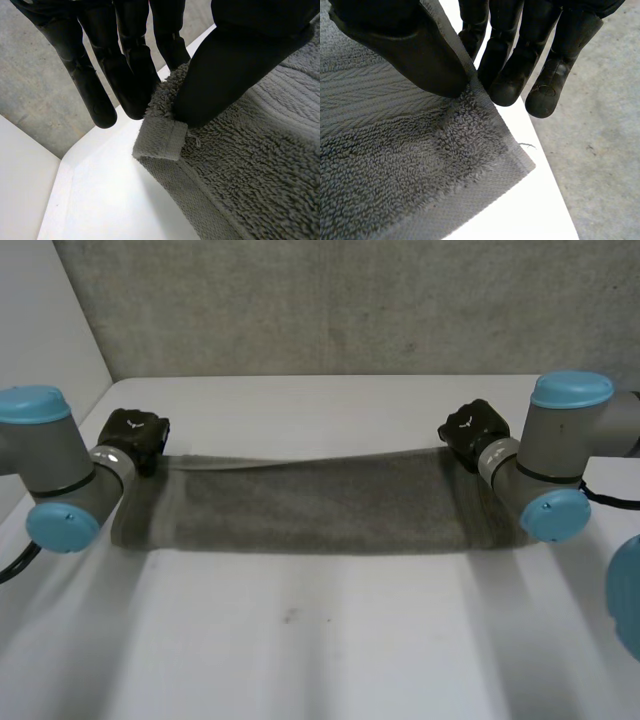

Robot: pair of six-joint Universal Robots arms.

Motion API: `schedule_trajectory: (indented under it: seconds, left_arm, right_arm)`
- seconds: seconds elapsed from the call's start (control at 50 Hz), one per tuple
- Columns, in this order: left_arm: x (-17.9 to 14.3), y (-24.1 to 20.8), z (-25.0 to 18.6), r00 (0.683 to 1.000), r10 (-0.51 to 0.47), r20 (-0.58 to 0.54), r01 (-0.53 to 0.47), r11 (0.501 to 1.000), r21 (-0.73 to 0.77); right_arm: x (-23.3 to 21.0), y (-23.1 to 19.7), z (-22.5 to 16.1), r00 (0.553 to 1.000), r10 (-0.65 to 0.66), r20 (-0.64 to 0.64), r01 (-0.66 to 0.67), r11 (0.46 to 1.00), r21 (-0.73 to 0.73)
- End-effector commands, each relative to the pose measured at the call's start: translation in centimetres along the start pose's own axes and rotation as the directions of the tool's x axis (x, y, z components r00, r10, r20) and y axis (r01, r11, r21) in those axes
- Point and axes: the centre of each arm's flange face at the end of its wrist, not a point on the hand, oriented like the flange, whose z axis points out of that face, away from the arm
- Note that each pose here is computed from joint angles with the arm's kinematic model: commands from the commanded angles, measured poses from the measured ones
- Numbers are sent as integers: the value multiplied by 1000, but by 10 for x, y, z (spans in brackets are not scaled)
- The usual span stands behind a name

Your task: Fold the towel.

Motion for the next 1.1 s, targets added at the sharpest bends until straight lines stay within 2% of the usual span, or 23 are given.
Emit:
schedule_trajectory:
  seconds: [0.02, 0.24, 0.4, 0.52, 0.62, 0.66, 0.82, 0.96, 1.1]
  left_arm:
    - [4, 4, 15, 1000, 6, 6, -6, 1000, 7]
    - [11, 4, 24, 1000, 10, 14, -10, 1000, 15]
    - [5, -21, 11, 999, -11, 48, 9, 999, 41]
    - [-4, -44, -21, 997, -62, 53, 59, 997, 53]
    - [-5, -51, -51, 995, -86, 42, 84, 995, 50]
    - [-4, -52, -61, 995, -91, 40, 88, 995, 54]
    - [6, -40, -102, 994, -95, 49, 91, 992, 87]
    - [12, -28, -113, 992, -120, 50, 114, 989, 97]
    - [14, -25, -115, 988, -144, 48, 139, 985, 100]
  right_arm:
    - [3, 4, 19, 999, -6, -47, 7, 1000, 18]
    - [4, 4, 33, 997, -2, -82, 8, 998, 62]
    - [41, -29, 23, 983, 20, -183, 7, 990, 142]
    - [71, -57, -6, 970, 164, -181, -131, 975, 182]
    - [76, -57, -40, 962, 247, -112, -237, 967, 96]
    - [67, -43, -60, 962, 267, -58, -268, 963, -8]
    - [43, -1, -97, 945, 327, 15, -317, 926, -203]
    - [25, 35, -101, 939, 343, -6, -334, 910, -244]
    - [9, 55, -95, 943, 333, -22, -331, 925, -188]
